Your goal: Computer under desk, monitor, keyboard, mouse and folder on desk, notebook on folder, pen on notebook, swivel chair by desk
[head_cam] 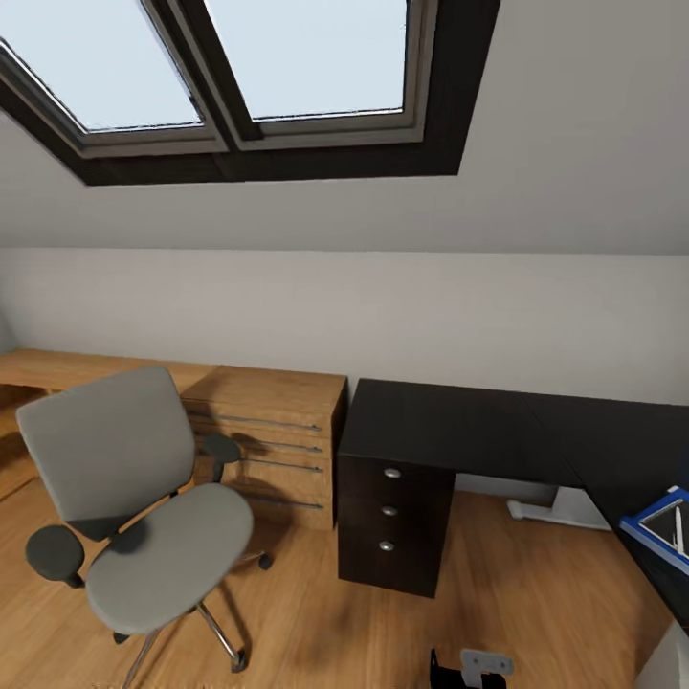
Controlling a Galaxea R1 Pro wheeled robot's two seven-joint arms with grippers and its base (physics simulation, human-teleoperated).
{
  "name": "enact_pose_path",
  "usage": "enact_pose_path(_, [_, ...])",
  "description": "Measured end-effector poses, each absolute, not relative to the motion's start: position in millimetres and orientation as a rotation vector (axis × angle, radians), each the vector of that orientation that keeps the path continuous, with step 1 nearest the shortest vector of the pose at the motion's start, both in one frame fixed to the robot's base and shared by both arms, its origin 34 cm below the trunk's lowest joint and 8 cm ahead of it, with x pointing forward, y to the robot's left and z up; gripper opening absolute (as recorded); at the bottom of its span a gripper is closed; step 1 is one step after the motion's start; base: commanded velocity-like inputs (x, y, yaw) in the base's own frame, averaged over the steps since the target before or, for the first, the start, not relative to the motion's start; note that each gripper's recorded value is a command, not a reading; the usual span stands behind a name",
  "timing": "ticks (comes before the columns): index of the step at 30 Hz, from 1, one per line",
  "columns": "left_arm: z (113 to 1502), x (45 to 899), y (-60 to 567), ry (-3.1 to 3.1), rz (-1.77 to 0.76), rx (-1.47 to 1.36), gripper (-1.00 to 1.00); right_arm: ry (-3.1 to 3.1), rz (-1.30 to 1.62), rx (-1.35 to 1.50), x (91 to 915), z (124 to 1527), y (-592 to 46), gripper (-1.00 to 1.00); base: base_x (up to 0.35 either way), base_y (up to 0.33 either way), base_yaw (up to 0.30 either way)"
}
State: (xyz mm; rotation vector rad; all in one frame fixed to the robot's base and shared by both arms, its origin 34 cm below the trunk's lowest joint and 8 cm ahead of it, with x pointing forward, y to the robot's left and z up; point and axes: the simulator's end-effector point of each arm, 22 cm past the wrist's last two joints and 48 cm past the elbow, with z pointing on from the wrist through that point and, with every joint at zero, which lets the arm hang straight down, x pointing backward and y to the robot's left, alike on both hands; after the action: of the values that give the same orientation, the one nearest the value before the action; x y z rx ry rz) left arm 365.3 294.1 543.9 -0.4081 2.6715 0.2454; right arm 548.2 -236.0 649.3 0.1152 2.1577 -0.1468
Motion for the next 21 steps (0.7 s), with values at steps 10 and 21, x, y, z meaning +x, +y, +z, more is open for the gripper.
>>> enact_pose_path(10, [555.6,359.1,295.3,2.677,0.241,-0.475,1.0,2.183,-0.208,0.108,530.7,651.1,-258.8,1.0,-0.015,0.0,0.256])
enact_pose_path(21, [569.9,308.5,329.0,2.554,0.347,-0.466,1.0,2.108,-0.282,0.126,396.0,643.0,-297.2,1.0,0.0,0.0,0.254])
